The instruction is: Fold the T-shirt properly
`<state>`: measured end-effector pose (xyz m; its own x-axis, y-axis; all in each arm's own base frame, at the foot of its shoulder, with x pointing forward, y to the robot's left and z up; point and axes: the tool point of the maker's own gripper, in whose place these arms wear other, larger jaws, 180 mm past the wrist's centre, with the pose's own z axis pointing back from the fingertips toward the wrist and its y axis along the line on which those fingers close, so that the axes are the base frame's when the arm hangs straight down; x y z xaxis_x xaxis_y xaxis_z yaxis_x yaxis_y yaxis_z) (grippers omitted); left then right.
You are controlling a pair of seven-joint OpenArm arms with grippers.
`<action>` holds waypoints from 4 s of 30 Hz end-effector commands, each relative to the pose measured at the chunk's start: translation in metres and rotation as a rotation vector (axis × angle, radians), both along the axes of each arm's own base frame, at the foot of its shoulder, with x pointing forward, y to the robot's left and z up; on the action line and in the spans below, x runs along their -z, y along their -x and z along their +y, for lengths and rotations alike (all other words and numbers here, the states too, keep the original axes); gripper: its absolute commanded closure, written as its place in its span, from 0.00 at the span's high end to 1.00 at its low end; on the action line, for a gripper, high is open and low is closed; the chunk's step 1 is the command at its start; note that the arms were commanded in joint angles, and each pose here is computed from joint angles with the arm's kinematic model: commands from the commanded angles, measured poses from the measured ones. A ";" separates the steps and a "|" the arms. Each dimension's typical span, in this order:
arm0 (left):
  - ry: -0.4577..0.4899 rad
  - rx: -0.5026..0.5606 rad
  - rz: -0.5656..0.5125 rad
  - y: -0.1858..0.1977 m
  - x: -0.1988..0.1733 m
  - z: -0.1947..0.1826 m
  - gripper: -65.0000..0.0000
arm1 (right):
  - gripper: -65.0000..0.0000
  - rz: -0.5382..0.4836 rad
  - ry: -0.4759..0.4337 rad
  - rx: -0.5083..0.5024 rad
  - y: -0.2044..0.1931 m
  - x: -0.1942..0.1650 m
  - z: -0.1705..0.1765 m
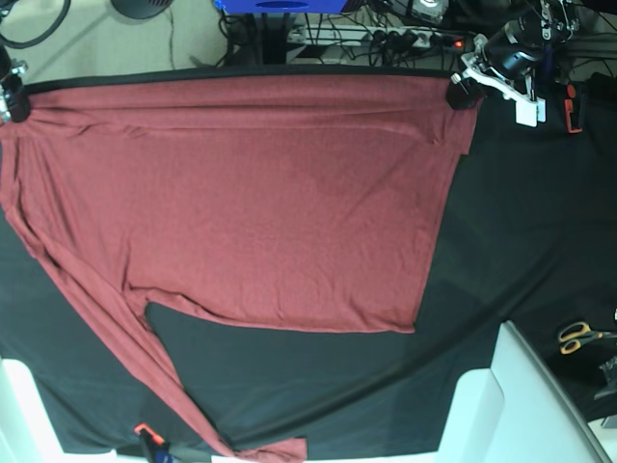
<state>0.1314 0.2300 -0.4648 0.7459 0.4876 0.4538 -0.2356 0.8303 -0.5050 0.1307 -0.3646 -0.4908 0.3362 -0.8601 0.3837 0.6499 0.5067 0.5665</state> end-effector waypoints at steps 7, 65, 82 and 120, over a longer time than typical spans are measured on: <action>-0.017 -0.008 -0.032 -0.008 -0.007 0.008 0.00 | 0.40 -0.030 0.038 0.007 -0.005 -0.012 -0.015; -0.142 -0.109 -0.068 -0.007 -0.031 0.077 0.00 | 0.01 0.041 0.164 -0.298 -0.013 -0.021 0.045; -0.141 -0.109 -0.067 -0.007 -0.031 0.077 0.00 | 0.01 0.069 0.193 -0.339 -0.049 -0.008 0.046; -0.267 0.108 -0.059 -0.046 -0.030 0.049 0.00 | 0.72 0.046 0.543 -0.596 -0.232 -0.026 -0.005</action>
<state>0.1716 0.2736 -0.4428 0.7733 0.2714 0.5730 -0.1239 0.9510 -0.2832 0.3450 -0.3546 -0.4867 0.7529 -0.2352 0.6147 0.1977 0.9716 0.1297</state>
